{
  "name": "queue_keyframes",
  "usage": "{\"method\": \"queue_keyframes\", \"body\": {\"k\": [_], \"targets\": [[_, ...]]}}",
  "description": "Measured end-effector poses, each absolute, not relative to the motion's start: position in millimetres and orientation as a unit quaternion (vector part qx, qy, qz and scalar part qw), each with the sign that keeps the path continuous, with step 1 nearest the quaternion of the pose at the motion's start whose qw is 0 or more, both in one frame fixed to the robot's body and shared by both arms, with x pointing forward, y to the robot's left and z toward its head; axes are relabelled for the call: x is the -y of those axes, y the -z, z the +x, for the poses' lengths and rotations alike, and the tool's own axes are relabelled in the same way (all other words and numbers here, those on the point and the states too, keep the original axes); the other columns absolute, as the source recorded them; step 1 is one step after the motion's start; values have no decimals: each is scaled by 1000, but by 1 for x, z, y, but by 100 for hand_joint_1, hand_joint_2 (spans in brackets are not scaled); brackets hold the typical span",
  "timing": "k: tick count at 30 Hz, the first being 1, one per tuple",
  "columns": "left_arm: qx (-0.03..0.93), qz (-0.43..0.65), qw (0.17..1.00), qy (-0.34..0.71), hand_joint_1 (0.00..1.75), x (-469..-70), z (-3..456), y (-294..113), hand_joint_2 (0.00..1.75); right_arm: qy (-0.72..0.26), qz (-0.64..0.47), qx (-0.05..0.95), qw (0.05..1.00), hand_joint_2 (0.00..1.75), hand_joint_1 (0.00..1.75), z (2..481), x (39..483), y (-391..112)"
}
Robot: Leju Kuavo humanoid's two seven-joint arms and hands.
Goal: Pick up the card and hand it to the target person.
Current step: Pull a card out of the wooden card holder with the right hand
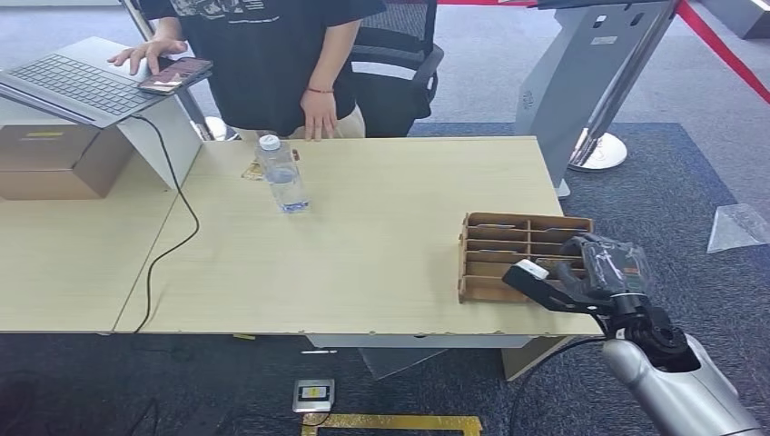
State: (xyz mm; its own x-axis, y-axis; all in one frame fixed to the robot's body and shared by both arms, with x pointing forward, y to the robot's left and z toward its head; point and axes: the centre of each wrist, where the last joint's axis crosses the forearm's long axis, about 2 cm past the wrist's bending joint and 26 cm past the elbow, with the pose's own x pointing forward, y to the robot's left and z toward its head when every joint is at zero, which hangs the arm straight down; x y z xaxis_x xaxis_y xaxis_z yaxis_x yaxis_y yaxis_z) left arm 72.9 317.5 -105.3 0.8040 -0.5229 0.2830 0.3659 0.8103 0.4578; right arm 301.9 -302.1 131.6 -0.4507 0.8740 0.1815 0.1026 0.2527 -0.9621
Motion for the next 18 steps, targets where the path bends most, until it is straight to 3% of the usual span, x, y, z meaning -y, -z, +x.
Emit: {"method": "queue_keyframes", "body": {"k": [18], "targets": [[202, 195, 931, 234, 0, -318, 73, 105, 175, -522, -349, 675, 387, 175, 96, 304, 296, -125]]}}
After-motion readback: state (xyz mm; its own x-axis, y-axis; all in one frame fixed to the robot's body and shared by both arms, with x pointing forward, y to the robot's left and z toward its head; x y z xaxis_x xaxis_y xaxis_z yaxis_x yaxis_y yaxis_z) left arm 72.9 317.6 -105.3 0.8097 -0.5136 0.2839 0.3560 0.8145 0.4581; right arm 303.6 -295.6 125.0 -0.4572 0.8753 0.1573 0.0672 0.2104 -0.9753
